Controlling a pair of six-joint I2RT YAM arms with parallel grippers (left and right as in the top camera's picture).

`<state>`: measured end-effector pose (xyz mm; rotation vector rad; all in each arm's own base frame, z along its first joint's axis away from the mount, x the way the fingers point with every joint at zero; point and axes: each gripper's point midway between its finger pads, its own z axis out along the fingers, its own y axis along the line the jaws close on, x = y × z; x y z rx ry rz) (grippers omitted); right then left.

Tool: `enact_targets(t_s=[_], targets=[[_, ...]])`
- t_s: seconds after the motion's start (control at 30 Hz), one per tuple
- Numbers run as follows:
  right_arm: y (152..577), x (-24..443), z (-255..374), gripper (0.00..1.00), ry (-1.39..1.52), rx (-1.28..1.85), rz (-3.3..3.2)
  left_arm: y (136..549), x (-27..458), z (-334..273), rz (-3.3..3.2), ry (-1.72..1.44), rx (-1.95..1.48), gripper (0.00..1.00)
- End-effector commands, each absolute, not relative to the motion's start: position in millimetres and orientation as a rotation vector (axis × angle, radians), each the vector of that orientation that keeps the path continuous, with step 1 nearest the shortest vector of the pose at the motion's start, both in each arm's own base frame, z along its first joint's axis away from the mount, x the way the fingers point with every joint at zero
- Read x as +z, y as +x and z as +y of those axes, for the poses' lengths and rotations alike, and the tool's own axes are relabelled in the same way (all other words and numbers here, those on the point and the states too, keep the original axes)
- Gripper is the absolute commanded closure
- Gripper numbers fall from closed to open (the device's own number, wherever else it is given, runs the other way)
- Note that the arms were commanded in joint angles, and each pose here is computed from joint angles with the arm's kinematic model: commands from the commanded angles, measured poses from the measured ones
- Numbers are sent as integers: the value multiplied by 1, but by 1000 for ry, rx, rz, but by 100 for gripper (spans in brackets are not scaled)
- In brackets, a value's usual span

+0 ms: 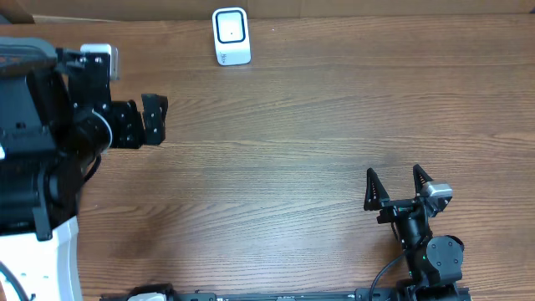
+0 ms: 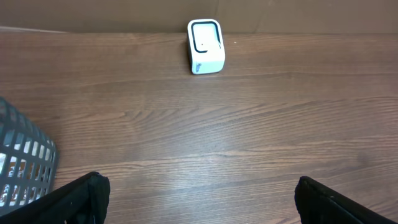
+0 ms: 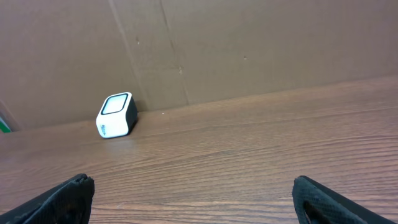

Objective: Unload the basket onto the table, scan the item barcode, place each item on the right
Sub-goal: 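Move the left gripper over the grey basket toward the items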

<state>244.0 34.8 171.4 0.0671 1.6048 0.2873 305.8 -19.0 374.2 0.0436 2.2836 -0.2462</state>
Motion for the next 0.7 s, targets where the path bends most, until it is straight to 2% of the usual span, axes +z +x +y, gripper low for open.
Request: enact_targets(t_s=[0.0,0.2,0.47,0.67], targets=[[244,170,34,0,70,286,1597,311,384,-20,2254,50,-250,1],[244,170,34,0,70,286,1597,310,396,10,2237,-149,-239,0],[244,170,34,0,70,286,1597,304,407,79,2279,-396,-59,0],[244,170,34,0,70,286,1597,312,403,103,2301,-442,6,0]])
